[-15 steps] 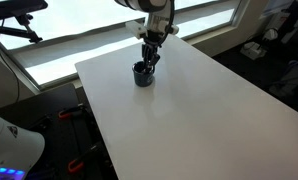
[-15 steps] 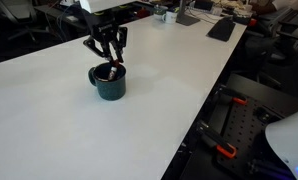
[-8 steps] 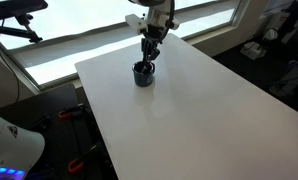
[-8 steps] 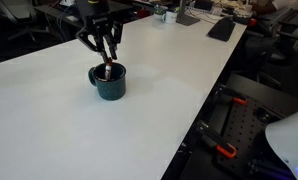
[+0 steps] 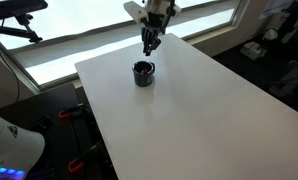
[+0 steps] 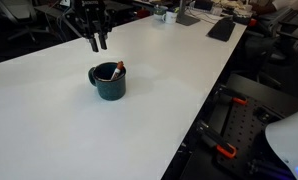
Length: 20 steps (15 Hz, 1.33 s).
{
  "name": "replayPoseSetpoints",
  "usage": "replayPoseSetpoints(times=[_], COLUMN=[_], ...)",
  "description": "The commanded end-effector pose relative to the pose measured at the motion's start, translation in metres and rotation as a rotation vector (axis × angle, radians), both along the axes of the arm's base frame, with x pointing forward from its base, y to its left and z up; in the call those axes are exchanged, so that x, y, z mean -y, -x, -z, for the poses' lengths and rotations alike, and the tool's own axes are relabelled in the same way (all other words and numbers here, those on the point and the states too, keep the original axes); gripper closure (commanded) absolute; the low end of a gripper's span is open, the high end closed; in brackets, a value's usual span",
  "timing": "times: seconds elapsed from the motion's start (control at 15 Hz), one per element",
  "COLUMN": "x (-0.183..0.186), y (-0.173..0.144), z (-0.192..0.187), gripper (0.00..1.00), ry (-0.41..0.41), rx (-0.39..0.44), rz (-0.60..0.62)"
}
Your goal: Remove the marker from the cup and put it on the table
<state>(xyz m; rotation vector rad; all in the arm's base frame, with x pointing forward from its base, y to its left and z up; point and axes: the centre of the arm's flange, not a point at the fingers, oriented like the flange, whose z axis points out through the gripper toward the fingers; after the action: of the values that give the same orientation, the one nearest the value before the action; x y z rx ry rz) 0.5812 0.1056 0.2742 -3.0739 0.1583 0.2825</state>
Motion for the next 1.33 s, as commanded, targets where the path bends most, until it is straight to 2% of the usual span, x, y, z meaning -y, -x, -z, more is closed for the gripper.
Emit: replayPoseSetpoints(times=[0.0, 0.07, 0.2, 0.53, 0.93, 1.27], x=[0.000, 0.001, 0.002, 0.004, 0.009, 0.013], y=[0.011, 0.011, 0.011, 0.009, 0.006, -0.010], z=[0.001, 0.004, 0.012, 0.025, 0.039, 0.045], gripper=[0.52, 0.50, 0.39, 0.01, 0.00, 0.00], ry=[0.009, 0.017, 0.031, 0.048, 0.051, 0.034], rx=[-0.006, -0.014, -0.030, -0.049, -0.081, -0.084], rz=[-0.015, -0.007, 0.000, 0.014, 0.017, -0.069])
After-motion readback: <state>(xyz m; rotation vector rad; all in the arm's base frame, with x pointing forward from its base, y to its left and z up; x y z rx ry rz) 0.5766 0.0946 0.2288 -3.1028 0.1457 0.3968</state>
